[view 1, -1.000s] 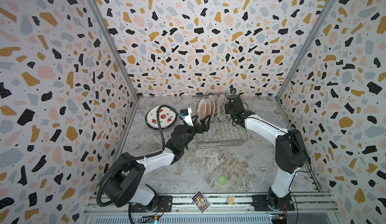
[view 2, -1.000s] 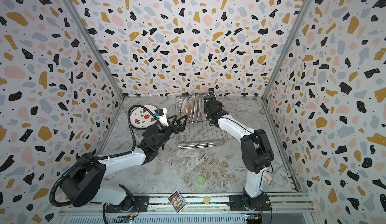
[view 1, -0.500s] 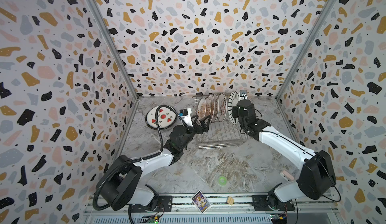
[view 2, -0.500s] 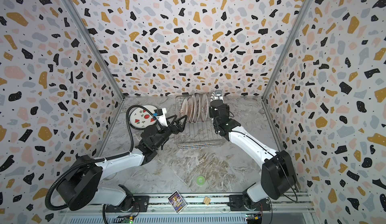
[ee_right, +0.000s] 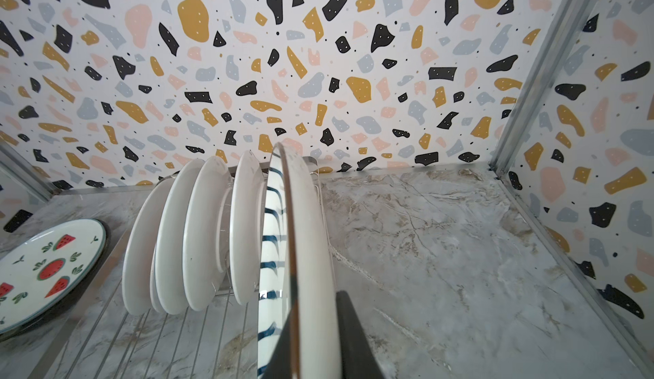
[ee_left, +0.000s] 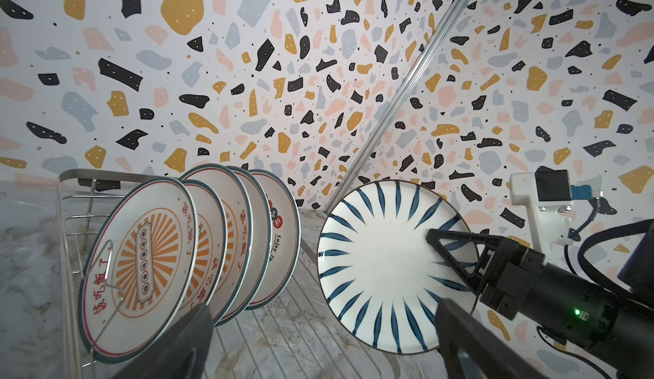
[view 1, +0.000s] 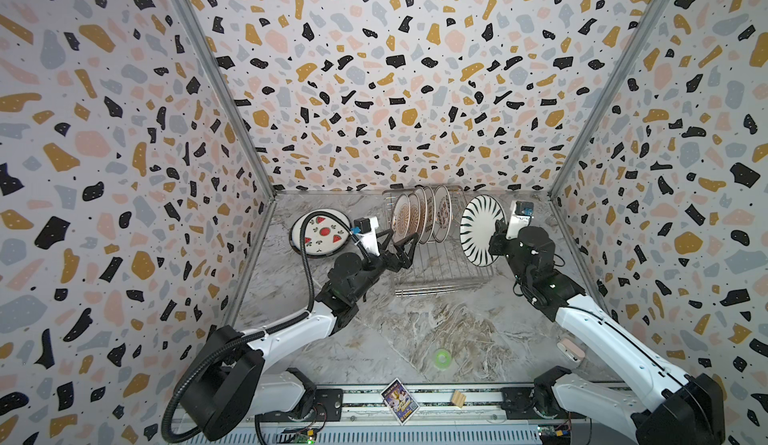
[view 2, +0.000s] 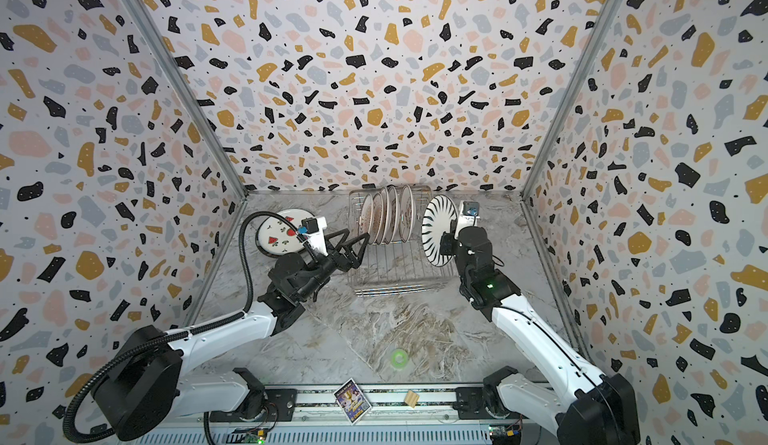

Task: Unload the plates from the dish rack
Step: 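Lift the blue-striped plate out of the rack with the right gripper, then grasp the blue-striped plate's rim with the left gripper while the right holds it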

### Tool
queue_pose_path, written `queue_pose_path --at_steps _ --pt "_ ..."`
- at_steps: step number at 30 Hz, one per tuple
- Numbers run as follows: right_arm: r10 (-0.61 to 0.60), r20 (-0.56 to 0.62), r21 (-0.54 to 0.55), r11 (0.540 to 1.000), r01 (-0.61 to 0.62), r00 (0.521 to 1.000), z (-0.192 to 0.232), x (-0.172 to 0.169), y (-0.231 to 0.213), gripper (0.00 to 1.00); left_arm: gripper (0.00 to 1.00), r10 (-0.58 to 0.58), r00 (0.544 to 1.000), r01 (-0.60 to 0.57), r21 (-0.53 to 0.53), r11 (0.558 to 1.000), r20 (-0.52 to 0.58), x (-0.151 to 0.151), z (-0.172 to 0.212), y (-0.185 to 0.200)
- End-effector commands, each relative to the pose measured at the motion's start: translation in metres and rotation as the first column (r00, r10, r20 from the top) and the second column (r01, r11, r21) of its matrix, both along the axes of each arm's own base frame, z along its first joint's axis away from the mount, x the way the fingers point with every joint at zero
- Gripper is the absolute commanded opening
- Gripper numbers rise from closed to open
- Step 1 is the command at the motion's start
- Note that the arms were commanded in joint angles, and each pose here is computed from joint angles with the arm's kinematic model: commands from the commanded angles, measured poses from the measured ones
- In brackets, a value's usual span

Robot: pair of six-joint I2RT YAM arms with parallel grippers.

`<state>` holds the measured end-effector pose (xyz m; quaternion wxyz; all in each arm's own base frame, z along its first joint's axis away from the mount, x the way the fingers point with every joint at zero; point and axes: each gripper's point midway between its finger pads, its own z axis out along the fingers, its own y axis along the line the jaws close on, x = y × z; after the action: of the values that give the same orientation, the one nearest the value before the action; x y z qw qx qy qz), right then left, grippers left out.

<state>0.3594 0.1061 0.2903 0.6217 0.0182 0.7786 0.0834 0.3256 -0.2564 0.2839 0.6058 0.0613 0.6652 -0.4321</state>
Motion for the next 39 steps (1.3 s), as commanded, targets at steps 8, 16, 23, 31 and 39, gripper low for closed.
queue_pose_path --at_steps 8,16,23,31,39 --pt "0.279 0.272 0.335 0.87 -0.362 0.921 0.059 -0.025 -0.002 0.08 1.0 -0.125 0.99 0.13 -0.066 0.989 0.071 -0.02 0.014 -0.012" --pt "0.385 0.317 0.409 0.769 -0.491 0.867 0.054 -0.032 0.001 0.08 1.0 -0.347 0.936 0.351 -0.087 0.932 0.054 -0.029 0.015 -0.052" --pt "0.517 0.38 0.456 0.617 -0.641 0.767 0.055 -0.046 0.022 0.08 1.0 -0.344 0.939 0.344 -0.033 0.939 -0.021 -0.019 -0.002 -0.073" --pt "0.577 0.385 0.454 0.561 -0.692 0.72 0.054 -0.048 0.049 0.08 0.95 -0.382 0.922 0.376 -0.087 0.922 -0.059 -0.011 -0.011 -0.091" --pt "0.599 0.392 0.448 0.538 -0.714 0.698 0.054 -0.049 0.059 0.08 0.69 -0.409 0.912 0.396 -0.18 0.9 -0.04 -0.013 0.0 -0.091"
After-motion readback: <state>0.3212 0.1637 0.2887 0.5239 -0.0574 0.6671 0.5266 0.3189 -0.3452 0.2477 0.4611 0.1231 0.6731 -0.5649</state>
